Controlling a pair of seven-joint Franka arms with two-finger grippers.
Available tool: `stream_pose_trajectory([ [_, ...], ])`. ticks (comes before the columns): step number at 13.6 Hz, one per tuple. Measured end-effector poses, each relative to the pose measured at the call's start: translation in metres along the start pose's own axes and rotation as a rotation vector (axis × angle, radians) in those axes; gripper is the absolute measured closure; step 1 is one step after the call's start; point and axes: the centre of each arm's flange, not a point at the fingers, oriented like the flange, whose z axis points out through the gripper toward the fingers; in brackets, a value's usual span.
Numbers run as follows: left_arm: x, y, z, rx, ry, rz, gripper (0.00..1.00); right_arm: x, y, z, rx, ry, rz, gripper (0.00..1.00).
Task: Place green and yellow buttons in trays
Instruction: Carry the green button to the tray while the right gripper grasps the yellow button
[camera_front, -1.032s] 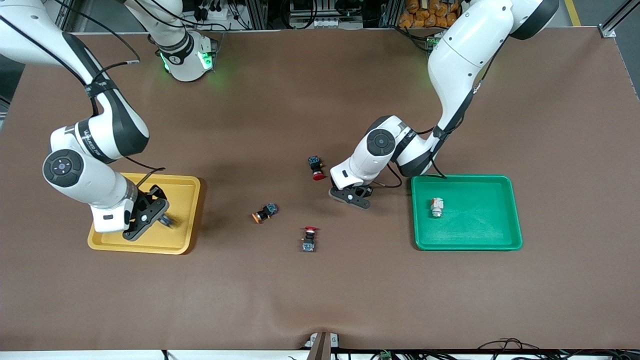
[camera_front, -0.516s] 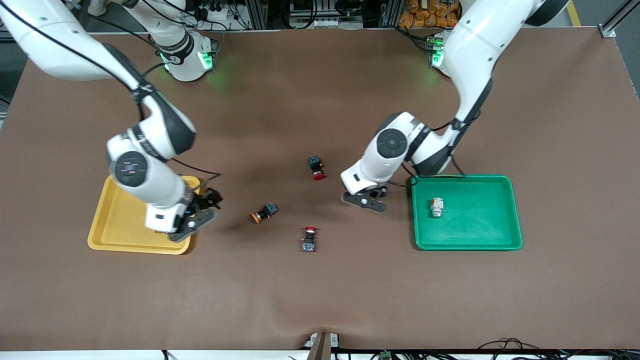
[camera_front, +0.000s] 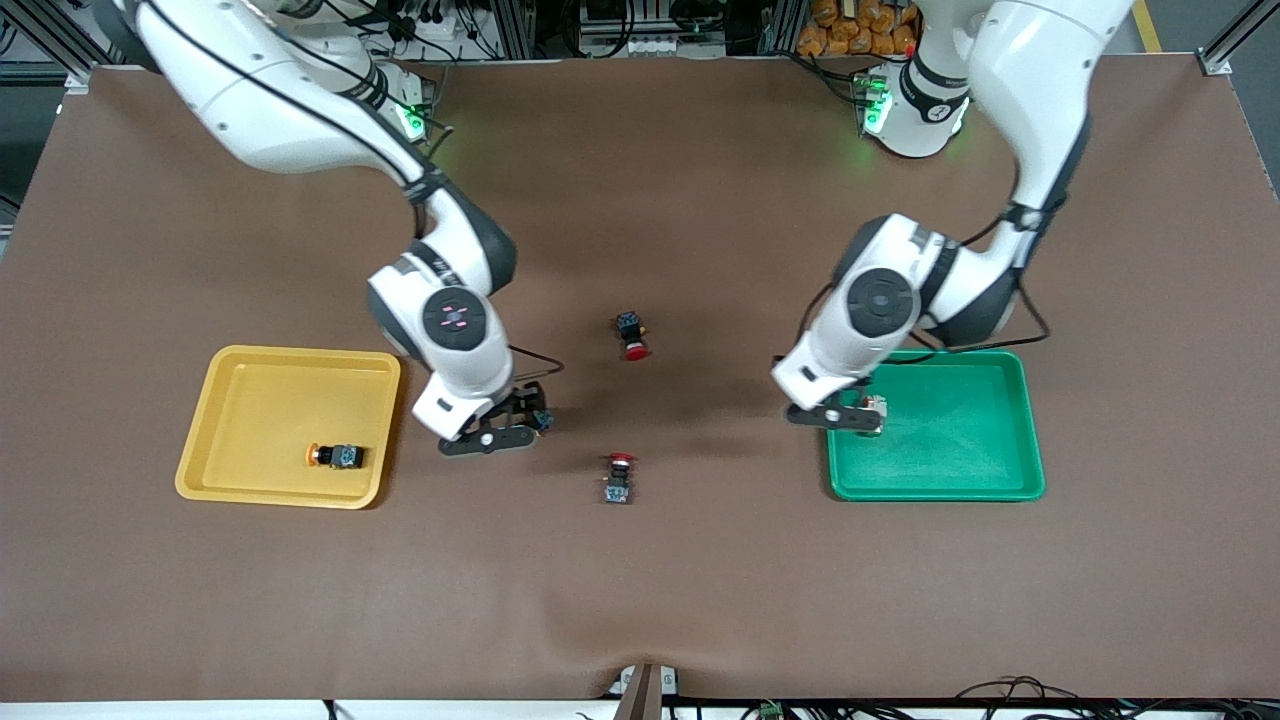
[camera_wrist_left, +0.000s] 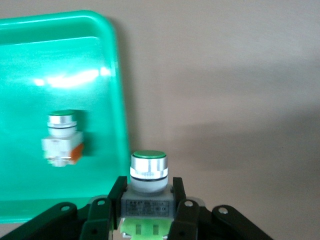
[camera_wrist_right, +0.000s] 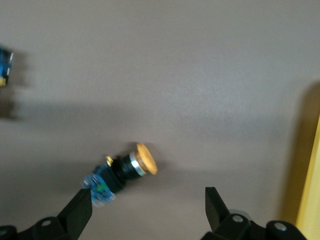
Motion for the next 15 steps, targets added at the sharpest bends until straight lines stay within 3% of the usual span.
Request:
stream_pose_trajectory([
  [7,0.019,-0.114,0.006,-0.003,-0.022,0.042,0.59,0.008,0.008,0.046,-0.021,-0.050,0.567,0.00],
  [9,0.016,-0.137,0.018,-0.004,-0.048,0.059,0.59,0.012,0.002,0.047,0.038,-0.039,0.695,0.00],
  [11,0.014,-0.159,0.031,-0.011,-0.071,0.081,0.59,0.013,-0.002,0.049,0.074,-0.039,0.767,0.00],
  [15,0.018,-0.227,0.063,-0.053,-0.074,0.136,0.59,0.003,-0.011,0.078,0.062,-0.075,0.776,0.00],
])
